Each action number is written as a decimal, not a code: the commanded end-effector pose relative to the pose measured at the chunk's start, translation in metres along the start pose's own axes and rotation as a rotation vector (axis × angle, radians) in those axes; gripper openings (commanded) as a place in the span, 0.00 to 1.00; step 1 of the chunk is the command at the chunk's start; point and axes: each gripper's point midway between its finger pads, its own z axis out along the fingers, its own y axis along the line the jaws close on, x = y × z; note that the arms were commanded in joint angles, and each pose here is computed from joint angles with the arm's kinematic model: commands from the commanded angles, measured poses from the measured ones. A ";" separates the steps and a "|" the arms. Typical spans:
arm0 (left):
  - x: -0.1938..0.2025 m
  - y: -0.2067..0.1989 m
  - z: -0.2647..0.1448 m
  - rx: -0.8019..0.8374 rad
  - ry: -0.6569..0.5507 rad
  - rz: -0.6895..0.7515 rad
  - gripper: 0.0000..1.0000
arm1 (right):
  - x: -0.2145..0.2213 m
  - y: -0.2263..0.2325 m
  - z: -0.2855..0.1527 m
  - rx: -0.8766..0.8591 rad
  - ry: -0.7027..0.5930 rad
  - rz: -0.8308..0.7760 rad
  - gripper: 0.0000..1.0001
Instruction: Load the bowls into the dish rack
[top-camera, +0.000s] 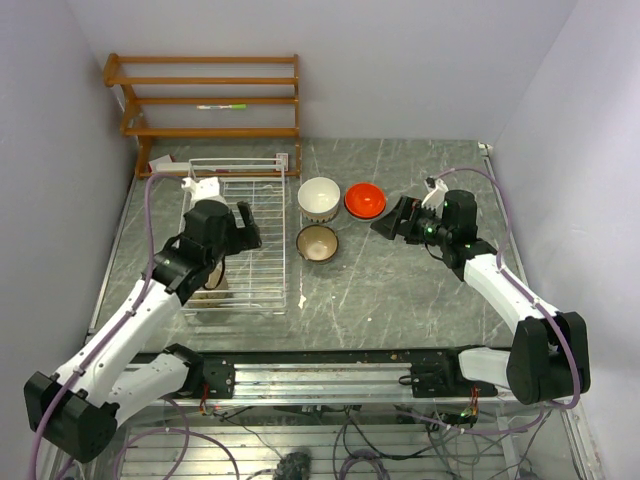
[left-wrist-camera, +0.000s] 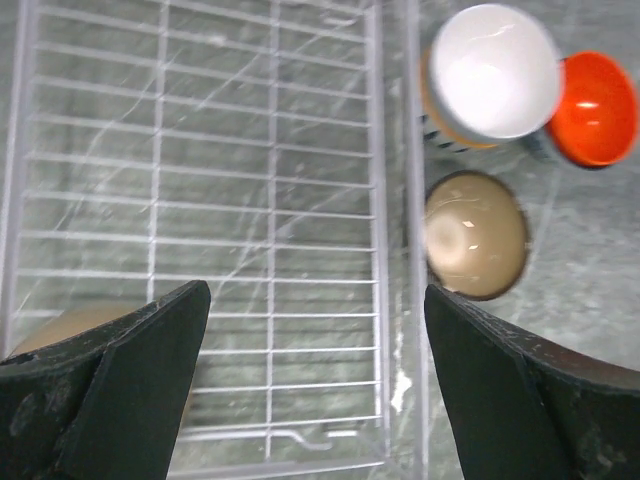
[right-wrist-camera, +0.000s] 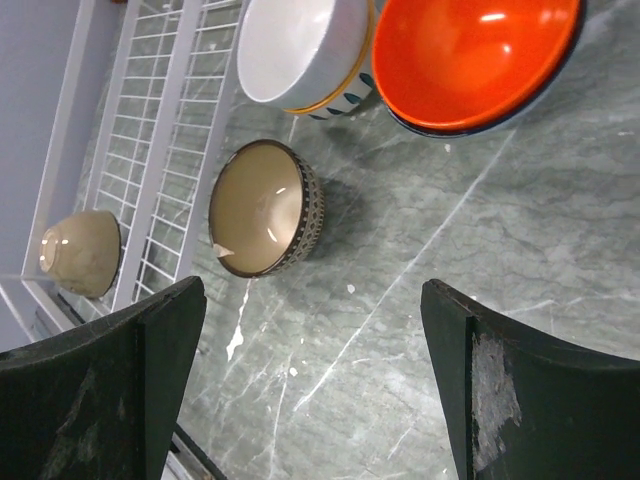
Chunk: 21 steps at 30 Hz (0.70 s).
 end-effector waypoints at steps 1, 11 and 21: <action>-0.032 -0.059 -0.006 0.238 -0.088 0.059 0.98 | -0.002 -0.011 -0.001 0.081 -0.015 0.039 0.89; 0.007 -0.185 0.014 0.445 -0.027 0.443 0.92 | -0.013 -0.038 -0.013 0.228 -0.076 0.123 0.90; 0.075 -0.225 0.071 0.495 0.121 0.651 0.85 | -0.008 -0.062 -0.031 0.204 -0.081 0.212 0.89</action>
